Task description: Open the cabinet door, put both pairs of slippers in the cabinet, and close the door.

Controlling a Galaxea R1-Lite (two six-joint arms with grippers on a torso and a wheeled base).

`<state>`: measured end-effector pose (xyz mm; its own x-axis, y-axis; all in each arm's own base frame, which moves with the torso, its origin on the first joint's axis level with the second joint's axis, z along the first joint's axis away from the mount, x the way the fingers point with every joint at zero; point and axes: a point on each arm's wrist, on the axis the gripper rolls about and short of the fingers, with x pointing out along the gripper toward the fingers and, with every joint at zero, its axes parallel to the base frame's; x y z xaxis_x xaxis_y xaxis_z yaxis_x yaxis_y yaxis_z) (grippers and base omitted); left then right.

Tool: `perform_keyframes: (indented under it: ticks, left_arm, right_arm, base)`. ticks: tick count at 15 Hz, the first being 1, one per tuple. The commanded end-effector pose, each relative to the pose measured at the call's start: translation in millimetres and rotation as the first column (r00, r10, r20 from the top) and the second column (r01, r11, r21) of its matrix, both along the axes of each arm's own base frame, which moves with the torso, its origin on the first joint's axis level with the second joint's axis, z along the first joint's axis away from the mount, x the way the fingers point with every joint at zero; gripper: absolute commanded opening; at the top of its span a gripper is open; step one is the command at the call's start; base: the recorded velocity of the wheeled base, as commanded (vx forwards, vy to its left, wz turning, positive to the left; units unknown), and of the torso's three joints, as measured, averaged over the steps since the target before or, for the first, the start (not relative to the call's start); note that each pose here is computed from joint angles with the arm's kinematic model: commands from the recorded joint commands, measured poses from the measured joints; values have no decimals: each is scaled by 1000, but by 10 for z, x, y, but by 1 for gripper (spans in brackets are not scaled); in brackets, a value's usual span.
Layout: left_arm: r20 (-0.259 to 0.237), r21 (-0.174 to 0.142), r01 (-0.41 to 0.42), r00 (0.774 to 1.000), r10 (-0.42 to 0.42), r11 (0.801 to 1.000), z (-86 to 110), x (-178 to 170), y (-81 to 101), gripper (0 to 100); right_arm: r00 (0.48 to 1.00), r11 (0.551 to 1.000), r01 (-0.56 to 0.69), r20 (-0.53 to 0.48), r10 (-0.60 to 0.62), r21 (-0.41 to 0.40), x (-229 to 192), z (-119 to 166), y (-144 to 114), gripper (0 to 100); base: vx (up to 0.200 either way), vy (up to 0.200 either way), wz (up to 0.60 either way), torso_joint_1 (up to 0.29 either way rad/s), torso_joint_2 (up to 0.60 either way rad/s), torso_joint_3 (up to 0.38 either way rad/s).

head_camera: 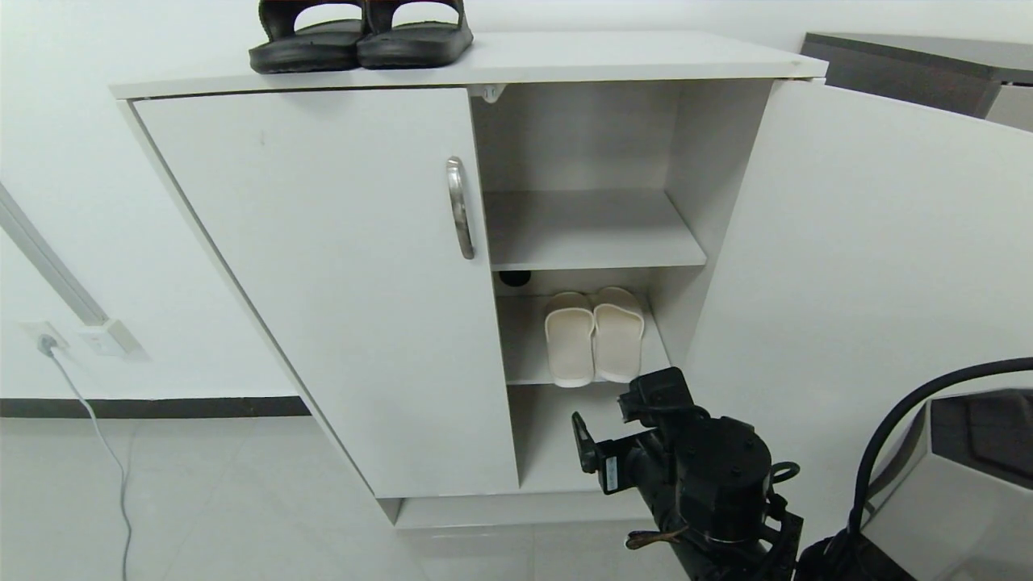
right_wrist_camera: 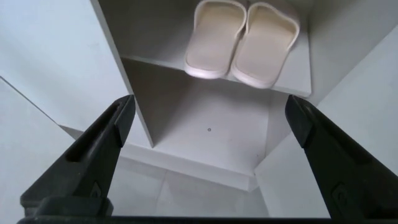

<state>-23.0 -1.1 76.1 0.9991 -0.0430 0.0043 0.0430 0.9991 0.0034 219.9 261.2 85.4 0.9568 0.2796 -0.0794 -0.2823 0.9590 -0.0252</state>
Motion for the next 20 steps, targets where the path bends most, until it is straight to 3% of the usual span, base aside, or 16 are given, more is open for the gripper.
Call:
perform_keyframes:
  ticks: [1,10,20]
  left_arm:
    - [-1,0,2,1000,-2,1000,0,1,-1,0]
    - [-1,3,1,1000,-1,1000,0,1,-1,0]
    - [-1,-2,-6,1000,6,1000,0,1,1,0]
  right_arm:
    - [1000,1000,0,-2,0,-2,1,-11,2,100]
    - [1000,1000,14,-5,-14,-3,42,-18,-31,100]
    - [1000,1000,11,-9,-11,-9,44,-56,-11,100]
  base:
    - [0,0,0,-2,2,159]
    - [0,0,0,2,3,184]
    - [0,20,0,1,1,7]
